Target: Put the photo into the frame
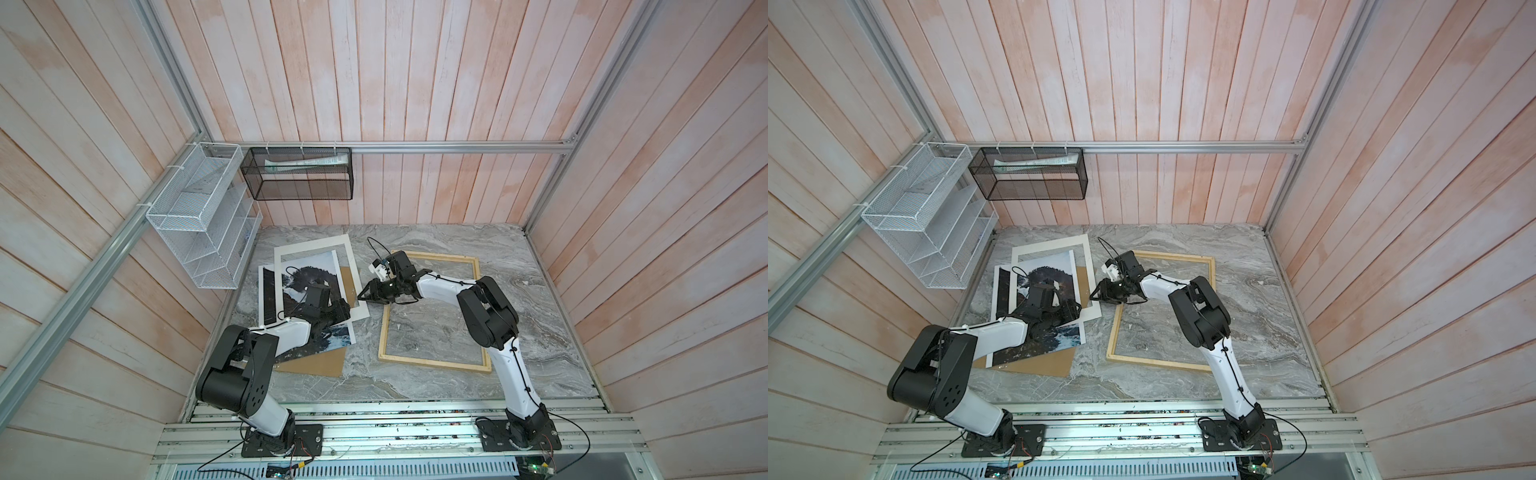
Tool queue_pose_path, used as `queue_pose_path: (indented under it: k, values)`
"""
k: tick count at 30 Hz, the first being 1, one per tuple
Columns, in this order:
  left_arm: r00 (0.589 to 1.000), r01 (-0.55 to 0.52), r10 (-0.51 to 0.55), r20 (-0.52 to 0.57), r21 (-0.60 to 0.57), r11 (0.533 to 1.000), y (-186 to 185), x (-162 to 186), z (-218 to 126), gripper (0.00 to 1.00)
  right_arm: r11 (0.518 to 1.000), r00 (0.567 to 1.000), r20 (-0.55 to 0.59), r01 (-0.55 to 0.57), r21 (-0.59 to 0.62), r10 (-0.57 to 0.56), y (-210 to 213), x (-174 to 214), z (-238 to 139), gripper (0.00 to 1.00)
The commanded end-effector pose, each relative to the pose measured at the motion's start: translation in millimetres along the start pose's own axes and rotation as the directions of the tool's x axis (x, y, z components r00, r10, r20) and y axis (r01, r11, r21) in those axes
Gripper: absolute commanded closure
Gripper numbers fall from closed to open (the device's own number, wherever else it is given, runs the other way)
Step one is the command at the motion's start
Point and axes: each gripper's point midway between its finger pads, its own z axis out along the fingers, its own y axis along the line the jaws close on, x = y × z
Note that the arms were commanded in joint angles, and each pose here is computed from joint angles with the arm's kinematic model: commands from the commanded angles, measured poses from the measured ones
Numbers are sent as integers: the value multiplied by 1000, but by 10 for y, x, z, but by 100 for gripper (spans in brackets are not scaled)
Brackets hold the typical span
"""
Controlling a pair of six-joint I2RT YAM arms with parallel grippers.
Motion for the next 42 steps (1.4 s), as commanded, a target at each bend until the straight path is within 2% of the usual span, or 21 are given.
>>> queue_pose_path:
  k: [1, 14, 28, 42]
  values:
    - [997, 3, -4, -82, -12, 1000, 49, 206, 64, 31, 994, 999, -30, 31, -106, -34, 339, 81, -33, 57]
    - [996, -5, 5, -88, 1, 1000, 2, 199, 87, 32, 994, 999, -43, 12, -107, -17, 260, 170, -3, 64]
    - [995, -16, 17, -95, 19, 1000, -54, 190, 114, 34, 972, 999, -37, 26, -233, -36, 502, 157, -62, 66]
    - [995, -18, 22, -101, 42, 999, -71, 235, 116, 35, 971, 999, -33, 8, -240, -16, 465, 145, -20, 69]
